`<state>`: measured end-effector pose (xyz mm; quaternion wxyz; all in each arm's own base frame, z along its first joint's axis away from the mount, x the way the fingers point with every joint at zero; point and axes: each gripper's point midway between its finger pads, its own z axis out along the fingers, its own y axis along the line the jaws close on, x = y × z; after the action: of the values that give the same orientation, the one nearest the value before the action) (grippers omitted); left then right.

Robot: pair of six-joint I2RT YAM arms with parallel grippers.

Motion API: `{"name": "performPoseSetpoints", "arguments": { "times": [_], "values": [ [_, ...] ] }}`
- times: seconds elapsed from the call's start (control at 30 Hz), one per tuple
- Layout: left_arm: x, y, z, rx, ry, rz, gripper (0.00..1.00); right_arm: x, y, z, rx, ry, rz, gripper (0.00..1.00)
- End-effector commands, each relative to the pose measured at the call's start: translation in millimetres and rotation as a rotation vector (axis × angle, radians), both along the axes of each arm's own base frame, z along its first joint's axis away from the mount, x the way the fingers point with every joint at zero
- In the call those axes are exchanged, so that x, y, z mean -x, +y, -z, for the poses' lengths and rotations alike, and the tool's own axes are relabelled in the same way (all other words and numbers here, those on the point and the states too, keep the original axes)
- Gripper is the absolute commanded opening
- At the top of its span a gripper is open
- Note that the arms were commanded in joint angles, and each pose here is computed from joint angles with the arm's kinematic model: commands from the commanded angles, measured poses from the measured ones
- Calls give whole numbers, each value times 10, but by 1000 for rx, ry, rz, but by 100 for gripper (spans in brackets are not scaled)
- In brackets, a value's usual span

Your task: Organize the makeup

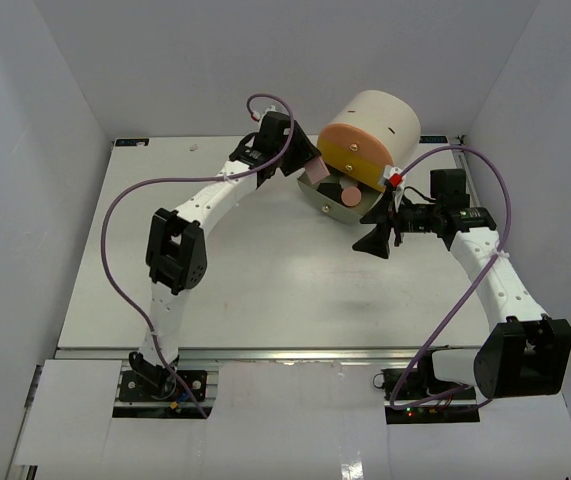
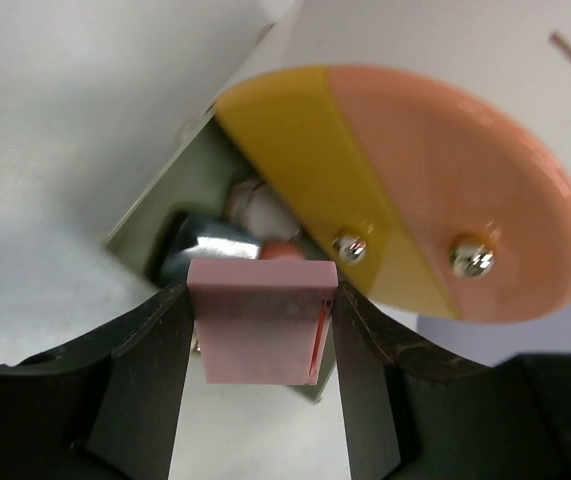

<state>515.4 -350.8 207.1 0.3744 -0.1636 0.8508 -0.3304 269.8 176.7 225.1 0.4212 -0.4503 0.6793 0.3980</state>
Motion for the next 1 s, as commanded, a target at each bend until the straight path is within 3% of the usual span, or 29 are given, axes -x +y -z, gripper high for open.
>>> {"name": "performPoseSetpoints", "arguments": {
  "times": [0.0, 0.13, 0.23, 0.53, 0.67, 0.83, 0.97],
  "values": [
    [-231, -259, -236, 55, -87, 65, 37, -3, -36, -66, -15, -36, 6, 90],
    [-378, -374, -228, 78, -144, 91, 60, -19, -64, -50, -17, -27, 15, 90],
    [-423, -378, -244, 83, -162, 90, 98, -32, -80, -47, -18, -26, 21, 90],
    [-308, -374, -777, 98, -289, 161, 98, -43, -91, -17, -15, -18, 25, 90],
    [-215, -151, -1109, -4, -411, 154, 98, -49, -102, -4, -15, -16, 28, 90],
    [-23, 653, -1074, -158, -409, 49, 98, -61, -113, 2, -14, -15, 33, 90],
    [77, 1561, -542, -190, -241, -38, 98, -67, -117, 19, -13, -11, 36, 90]
  ]
}}
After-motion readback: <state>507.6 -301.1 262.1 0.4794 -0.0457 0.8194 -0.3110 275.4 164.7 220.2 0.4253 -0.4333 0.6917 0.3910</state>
